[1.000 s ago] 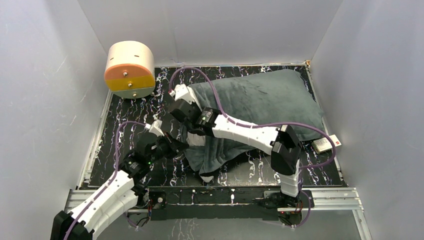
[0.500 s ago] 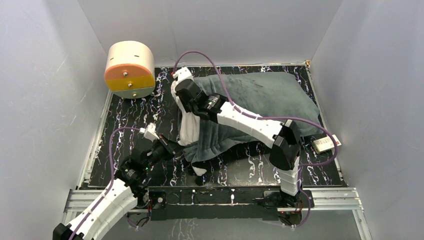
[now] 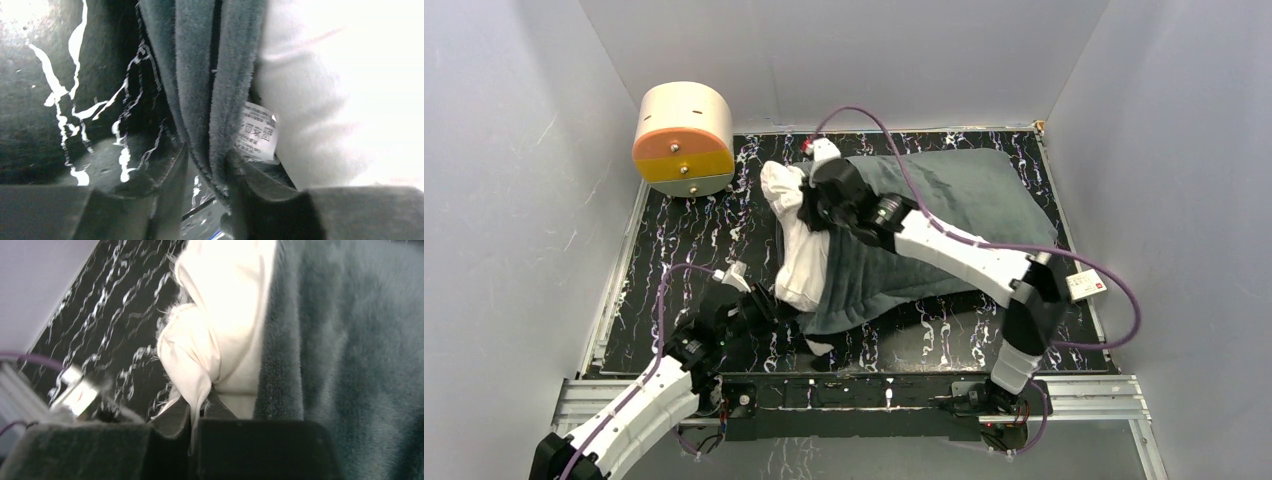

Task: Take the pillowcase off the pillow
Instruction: Remove the pillow from the pillowcase.

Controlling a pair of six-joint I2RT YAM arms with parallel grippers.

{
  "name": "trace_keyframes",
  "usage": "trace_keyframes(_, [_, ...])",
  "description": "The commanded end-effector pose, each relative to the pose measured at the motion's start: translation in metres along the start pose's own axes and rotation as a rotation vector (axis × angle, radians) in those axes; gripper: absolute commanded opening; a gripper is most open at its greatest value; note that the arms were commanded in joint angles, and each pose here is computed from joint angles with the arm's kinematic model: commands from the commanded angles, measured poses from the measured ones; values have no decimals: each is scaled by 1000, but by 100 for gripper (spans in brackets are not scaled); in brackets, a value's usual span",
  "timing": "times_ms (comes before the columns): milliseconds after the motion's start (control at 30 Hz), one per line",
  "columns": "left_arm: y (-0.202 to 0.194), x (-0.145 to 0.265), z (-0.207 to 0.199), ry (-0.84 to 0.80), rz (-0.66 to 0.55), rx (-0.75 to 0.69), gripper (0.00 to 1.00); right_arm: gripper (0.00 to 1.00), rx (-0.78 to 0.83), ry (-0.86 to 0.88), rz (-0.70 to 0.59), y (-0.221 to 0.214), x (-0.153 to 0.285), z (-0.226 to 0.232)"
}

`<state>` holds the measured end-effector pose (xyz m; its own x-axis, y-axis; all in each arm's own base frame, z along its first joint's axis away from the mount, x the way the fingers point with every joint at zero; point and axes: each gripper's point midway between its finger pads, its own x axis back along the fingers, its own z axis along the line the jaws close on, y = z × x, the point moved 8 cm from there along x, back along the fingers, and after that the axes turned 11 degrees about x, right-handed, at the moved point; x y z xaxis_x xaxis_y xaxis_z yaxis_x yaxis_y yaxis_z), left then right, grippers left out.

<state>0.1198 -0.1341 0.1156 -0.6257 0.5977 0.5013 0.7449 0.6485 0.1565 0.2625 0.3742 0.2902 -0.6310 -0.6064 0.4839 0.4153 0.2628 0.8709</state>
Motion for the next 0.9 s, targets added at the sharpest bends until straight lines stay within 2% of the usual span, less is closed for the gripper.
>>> trace_keyframes(0, [-10,8,7,113,99,-32,43,4,-127,60,-330,36,61,-13])
trace_keyframes(100, [3,18,-7,138,-5,-54,59,11,-133,25,-232,4,61,-20])
trace_keyframes(233, [13,38,-22,104,-125,-64,69,37,-124,103,-114,-32,54,-15])
trace_keyframes(300, [16,46,-31,53,-158,-62,72,45,-112,157,-106,-33,59,-11])
trace_keyframes(467, [19,64,-54,-51,-180,-113,84,61,-56,435,-150,-16,98,12])
trace_keyframes(633, [13,57,-76,-147,-42,-227,92,70,-39,510,-156,-27,134,14])
trace_keyframes(767, [1,37,-81,-205,152,-264,98,72,-78,413,-92,-63,156,-2])
trace_keyframes(867, [-3,23,-78,-232,221,-263,98,73,-130,382,-44,-94,175,-12])
